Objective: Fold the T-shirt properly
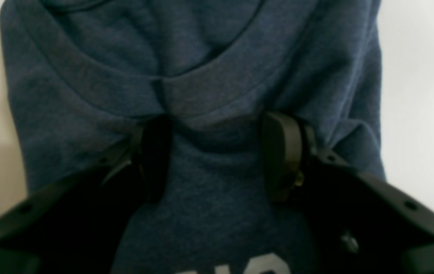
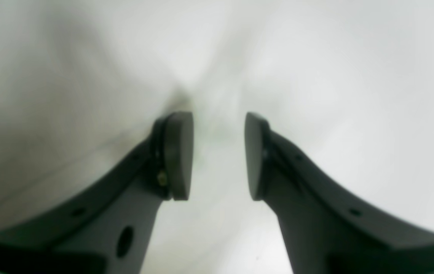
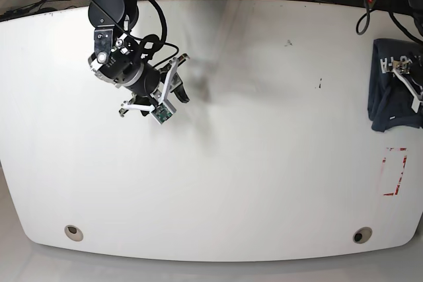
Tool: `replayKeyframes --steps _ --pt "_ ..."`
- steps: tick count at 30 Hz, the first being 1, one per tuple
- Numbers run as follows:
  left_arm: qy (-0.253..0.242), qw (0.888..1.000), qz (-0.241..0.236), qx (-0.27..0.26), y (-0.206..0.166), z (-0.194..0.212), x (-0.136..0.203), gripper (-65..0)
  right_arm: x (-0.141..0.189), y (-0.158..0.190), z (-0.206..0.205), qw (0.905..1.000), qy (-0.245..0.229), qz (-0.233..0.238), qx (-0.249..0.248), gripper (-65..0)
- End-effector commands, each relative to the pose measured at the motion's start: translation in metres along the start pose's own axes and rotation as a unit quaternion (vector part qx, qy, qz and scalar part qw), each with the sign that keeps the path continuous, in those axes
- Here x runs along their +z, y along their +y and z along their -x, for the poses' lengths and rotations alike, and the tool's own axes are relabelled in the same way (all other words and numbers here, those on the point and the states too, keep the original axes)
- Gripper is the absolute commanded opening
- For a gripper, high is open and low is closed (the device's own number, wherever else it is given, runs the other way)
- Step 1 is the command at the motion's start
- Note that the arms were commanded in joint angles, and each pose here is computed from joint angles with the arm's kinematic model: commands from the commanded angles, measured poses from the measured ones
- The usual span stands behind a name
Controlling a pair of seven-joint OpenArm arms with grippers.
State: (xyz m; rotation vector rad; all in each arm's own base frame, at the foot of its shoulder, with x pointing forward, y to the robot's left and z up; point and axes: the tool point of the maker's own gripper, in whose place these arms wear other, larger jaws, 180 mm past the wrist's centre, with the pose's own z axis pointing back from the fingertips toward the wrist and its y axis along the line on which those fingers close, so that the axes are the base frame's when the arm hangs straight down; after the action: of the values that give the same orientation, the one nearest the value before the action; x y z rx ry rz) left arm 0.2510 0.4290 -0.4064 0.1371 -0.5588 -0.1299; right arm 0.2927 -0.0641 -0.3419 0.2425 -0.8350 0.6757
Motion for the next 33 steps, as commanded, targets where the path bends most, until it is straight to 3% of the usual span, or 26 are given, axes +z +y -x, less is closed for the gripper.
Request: replayKeyframes --steps 1,8,13,19,28,33 --pt "0.025 0.999 -0.029 -0.031 0.028 0.002 0.013 -29.7 0.005 0.001 -0.015 0.9996 -0.029 0.000 0.004 -44.1" --pt "0.000 0.997 -0.038 -0.072 0.048 -0.026 0.033 -29.9 0.005 0.005 -0.010 0.9997 -0.025 -0.004 0.001 -44.1" --pt "-0.074 0.988 -0.063 -0.121 0.041 -0.089 0.069 -29.9 0.005 0.003 -0.012 0.9996 -0.027 -0.002 0.003 -44.1" --pt "-0.167 0.972 -0.046 -0.158 -0.020 -0.139 0.084 -29.9 0.017 -0.026 -0.022 0.9961 -0.083 0.032 -0.002 -43.9" --pt "-0.301 0.946 0.008 -0.123 -0.149 -0.167 0.046 -29.9 0.010 -0.070 -0.016 0.9831 -0.150 0.104 0.019 -43.6" --pt "-0.352 0.934 0.016 -0.064 -0.196 -0.163 0.042 -29.9 0.017 -0.093 -0.005 0.9717 -0.194 0.134 -0.008 -43.8"
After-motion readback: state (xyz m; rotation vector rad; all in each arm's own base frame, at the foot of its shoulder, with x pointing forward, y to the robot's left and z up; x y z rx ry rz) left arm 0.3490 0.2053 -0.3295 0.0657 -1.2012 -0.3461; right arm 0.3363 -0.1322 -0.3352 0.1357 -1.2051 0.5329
